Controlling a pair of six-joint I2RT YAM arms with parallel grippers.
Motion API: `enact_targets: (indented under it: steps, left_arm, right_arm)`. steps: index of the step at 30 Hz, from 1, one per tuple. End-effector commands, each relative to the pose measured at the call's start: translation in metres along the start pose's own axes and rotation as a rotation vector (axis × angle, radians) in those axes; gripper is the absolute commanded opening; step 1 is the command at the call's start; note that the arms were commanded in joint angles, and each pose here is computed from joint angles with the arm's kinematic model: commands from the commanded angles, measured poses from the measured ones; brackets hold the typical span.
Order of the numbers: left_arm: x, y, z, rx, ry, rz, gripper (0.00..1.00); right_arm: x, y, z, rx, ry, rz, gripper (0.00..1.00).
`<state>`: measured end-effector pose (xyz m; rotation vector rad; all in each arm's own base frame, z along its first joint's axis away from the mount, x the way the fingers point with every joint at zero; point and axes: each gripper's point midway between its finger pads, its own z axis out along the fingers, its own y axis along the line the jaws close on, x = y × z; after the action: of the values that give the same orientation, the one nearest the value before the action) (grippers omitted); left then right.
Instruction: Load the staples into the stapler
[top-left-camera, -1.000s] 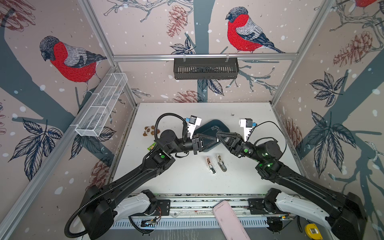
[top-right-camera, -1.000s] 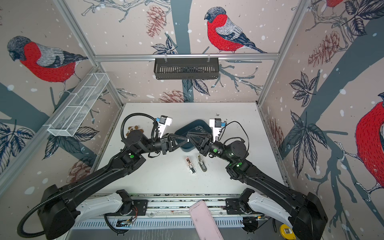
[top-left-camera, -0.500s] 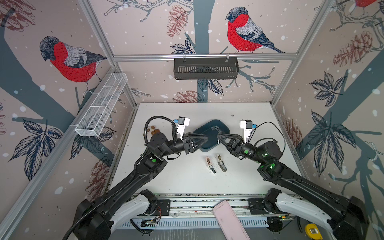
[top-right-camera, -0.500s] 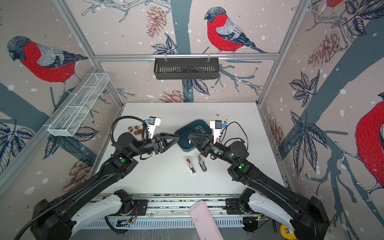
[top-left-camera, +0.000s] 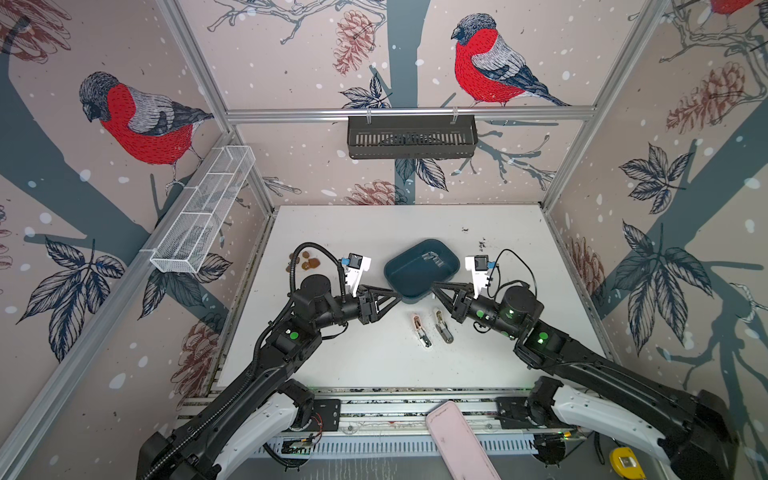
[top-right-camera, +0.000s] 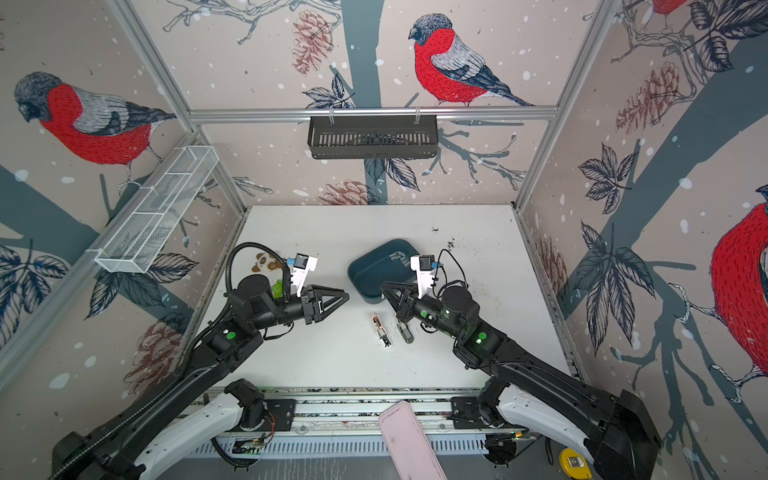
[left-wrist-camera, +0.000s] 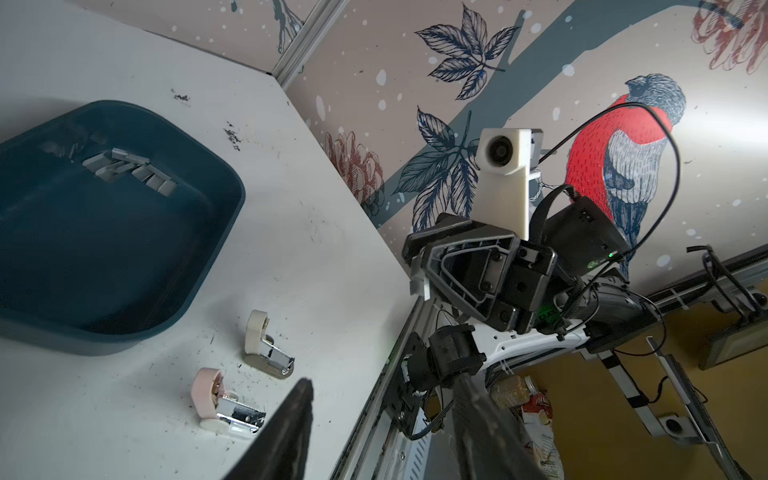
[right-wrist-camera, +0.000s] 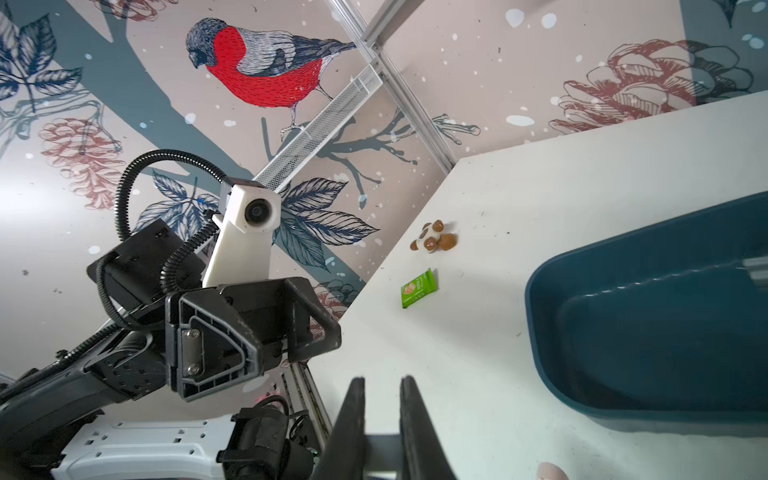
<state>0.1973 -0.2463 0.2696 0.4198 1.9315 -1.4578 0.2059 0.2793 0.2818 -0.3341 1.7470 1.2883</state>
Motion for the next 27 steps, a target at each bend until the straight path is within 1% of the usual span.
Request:
enact_targets:
  steps: [1, 3, 8, 12, 16, 21, 27]
  left_arm:
    - [0.006, 0.005, 0.004, -0.004, 0.032, 0.004, 0.55]
    - [0.006, 0.008, 0.006, -0.007, 0.039, 0.004, 0.56]
    - [0.008, 0.013, 0.012, -0.007, 0.051, 0.004, 0.56]
    - [0.008, 0.021, 0.015, -0.034, 0.052, 0.005, 0.56]
    - [0.006, 0.029, 0.017, -0.067, 0.036, 0.01, 0.57]
    - [-0.007, 0.046, 0.021, -0.158, 0.002, 0.053, 0.57]
    - [-0.019, 0.063, 0.03, -0.244, 0.022, 0.071, 0.56]
  right_arm:
    - [-0.009, -0.008, 0.002, 0.05, -0.034, -0.042, 0.15]
    - [-0.012, -0.017, 0.005, 0.089, -0.043, -0.061, 0.15]
    - [-0.021, -0.038, 0.019, 0.168, -0.021, -0.096, 0.16]
    - [-0.024, -0.065, 0.038, 0.258, 0.017, -0.117, 0.16]
    - [-0.014, -0.095, 0.062, 0.308, 0.103, -0.111, 0.16]
    - [-0.004, -0.122, 0.088, 0.336, 0.156, -0.097, 0.16]
    - [0.018, -0.155, 0.114, 0.361, 0.232, -0.069, 0.16]
